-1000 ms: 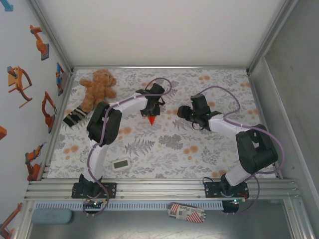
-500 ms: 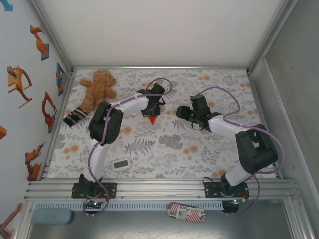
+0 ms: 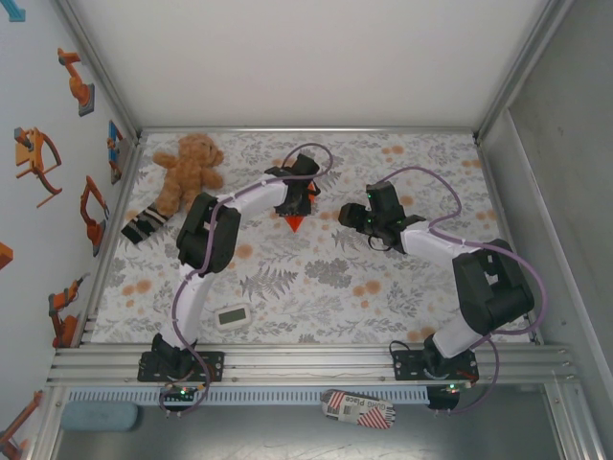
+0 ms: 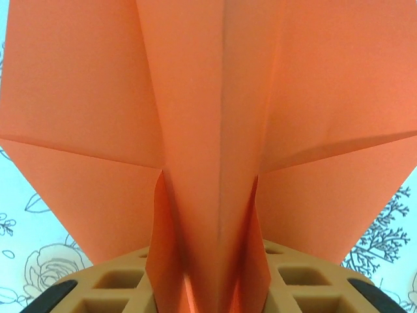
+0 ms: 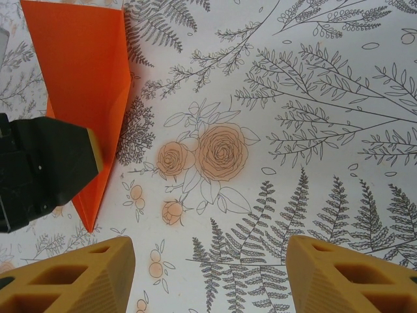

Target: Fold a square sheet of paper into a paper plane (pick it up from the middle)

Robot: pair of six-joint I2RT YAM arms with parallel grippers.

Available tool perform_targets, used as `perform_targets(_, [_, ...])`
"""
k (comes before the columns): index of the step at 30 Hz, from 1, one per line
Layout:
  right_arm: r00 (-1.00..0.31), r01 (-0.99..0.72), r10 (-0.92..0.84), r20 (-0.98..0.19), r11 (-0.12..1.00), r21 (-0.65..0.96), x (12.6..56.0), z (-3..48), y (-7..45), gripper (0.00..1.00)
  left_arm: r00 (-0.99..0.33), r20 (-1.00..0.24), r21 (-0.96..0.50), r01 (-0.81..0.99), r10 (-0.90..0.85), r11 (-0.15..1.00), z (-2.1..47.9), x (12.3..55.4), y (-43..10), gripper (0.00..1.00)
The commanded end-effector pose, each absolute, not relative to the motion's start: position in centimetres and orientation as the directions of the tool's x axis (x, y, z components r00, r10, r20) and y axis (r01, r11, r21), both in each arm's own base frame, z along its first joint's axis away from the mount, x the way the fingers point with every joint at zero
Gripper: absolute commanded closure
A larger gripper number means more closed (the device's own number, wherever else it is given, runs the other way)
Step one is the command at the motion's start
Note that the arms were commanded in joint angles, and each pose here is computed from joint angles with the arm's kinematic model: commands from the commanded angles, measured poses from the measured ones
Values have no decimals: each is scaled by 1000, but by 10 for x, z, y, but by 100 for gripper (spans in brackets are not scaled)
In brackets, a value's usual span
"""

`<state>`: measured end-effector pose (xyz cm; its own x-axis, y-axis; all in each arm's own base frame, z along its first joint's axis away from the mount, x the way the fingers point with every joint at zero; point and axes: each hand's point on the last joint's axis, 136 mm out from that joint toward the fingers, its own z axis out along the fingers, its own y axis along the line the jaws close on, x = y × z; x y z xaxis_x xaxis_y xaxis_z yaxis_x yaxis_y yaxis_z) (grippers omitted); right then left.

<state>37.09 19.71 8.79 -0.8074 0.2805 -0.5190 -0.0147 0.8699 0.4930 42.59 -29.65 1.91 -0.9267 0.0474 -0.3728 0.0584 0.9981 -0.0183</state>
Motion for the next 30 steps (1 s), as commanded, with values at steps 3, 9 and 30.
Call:
perform_targets(3, [-798,-5,301,-523,864,504,375,93,197,38,-946,-316,26,71,75,997,-7,423,-287,66])
perform_targets(9, [-798,-2,304,-521,862,507,376,93,197,38,-944,-322,12,71,71,997,-3,428,-290,63])
perform_targets(30, [-779,-1,317,-541,862,507,381,107,196,38,-885,-465,-113,28,-28,993,95,443,-299,54])
